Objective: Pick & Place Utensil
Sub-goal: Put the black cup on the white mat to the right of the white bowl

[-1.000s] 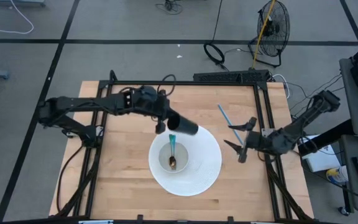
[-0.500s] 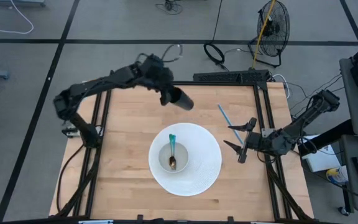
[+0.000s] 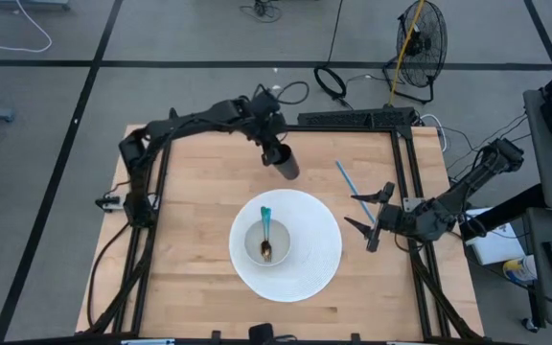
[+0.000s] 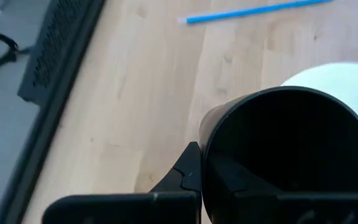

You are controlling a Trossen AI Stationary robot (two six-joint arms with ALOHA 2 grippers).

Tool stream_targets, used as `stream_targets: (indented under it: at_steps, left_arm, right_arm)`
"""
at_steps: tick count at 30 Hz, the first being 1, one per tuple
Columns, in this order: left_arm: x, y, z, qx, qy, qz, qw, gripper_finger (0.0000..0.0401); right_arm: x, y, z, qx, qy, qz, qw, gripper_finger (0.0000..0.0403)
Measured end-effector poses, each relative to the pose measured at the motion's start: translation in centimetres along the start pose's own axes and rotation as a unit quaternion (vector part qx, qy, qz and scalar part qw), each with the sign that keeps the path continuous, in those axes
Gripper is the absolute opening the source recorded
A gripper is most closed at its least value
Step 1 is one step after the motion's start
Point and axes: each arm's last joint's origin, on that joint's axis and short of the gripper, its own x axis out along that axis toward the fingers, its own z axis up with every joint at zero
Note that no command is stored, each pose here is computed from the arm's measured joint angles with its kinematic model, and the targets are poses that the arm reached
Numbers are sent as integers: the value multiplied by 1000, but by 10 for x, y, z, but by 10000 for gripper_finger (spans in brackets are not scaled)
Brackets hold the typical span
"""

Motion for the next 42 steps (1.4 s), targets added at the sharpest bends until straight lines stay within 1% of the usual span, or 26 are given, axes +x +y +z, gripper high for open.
stream_targets:
  at_steps: [4, 9, 15, 23, 31, 36, 42]
  left_arm:
    - [14, 5, -7, -9, 30, 10, 999, 1]
    - [14, 10, -12, -21, 57, 30, 998, 1]
    - [12, 8, -11, -19, 53, 30, 998, 1]
    - [22, 2, -12, -13, 65, 22, 998, 2]
    - [23, 1, -13, -14, 68, 21, 997, 3]
    - [23, 1, -13, -13, 67, 21, 997, 14]
    - [23, 1, -13, -13, 66, 22, 997, 5]
  right_arm:
    - [0, 0, -1, 4, 1, 0, 1000, 279]
    - [0, 0, -4, 2, 3, 0, 1000, 279]
    - [0, 0, -4, 4, 1, 0, 1000, 279]
    - [0, 0, -3, 5, 1, 0, 1000, 279]
    - [0, 0, -3, 7, 1, 2, 1000, 279]
    - [0, 0, -5, 13, 5, 2, 1000, 279]
    - [0, 0, -5, 14, 5, 2, 1000, 279]
